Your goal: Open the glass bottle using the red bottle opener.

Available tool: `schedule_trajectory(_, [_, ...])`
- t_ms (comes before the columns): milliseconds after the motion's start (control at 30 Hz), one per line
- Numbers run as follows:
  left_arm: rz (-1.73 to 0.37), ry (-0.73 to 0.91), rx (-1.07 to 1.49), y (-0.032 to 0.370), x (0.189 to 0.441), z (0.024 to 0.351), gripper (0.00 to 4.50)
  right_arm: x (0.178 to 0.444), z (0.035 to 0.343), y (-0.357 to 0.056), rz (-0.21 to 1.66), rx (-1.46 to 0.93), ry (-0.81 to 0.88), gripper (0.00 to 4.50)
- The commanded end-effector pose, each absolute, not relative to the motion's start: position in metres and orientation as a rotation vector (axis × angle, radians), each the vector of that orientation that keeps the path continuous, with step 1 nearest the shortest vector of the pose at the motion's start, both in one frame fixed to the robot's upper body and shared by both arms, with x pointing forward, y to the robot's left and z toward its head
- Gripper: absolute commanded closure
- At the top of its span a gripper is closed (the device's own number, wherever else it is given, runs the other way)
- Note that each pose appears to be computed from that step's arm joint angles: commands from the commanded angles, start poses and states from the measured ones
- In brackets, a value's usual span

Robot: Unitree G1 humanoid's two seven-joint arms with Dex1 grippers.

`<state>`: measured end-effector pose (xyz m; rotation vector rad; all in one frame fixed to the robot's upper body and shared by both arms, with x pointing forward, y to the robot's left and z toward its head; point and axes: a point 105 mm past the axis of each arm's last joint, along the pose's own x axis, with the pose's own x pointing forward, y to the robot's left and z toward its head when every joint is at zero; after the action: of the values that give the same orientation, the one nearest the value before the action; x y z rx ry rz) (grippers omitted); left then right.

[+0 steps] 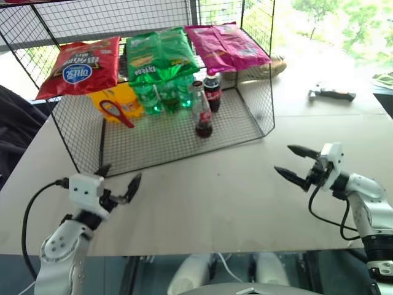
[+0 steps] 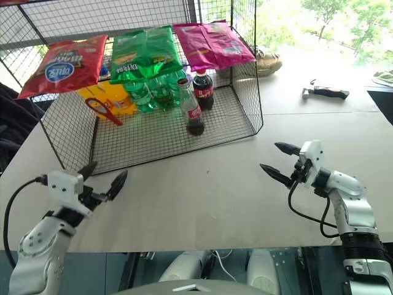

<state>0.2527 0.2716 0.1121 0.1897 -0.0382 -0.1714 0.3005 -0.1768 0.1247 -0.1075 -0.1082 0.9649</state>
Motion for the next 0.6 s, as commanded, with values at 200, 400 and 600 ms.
schedule_trajectory(200, [0.017,-0.159,0.190,0.300,0.286,0.149,0.00,0.286,0.191,-0.119,1.068,-0.021,-0.336,0.01])
schedule_trajectory(400, [0.063,-0.228,0.186,0.305,0.312,0.164,0.00,0.279,0.218,-0.093,1.119,0.024,-0.406,0.01])
schedule_trajectory(600, [0.081,-0.282,0.188,0.307,0.326,0.176,0.00,0.266,0.232,-0.076,1.186,0.060,-0.427,0.01])
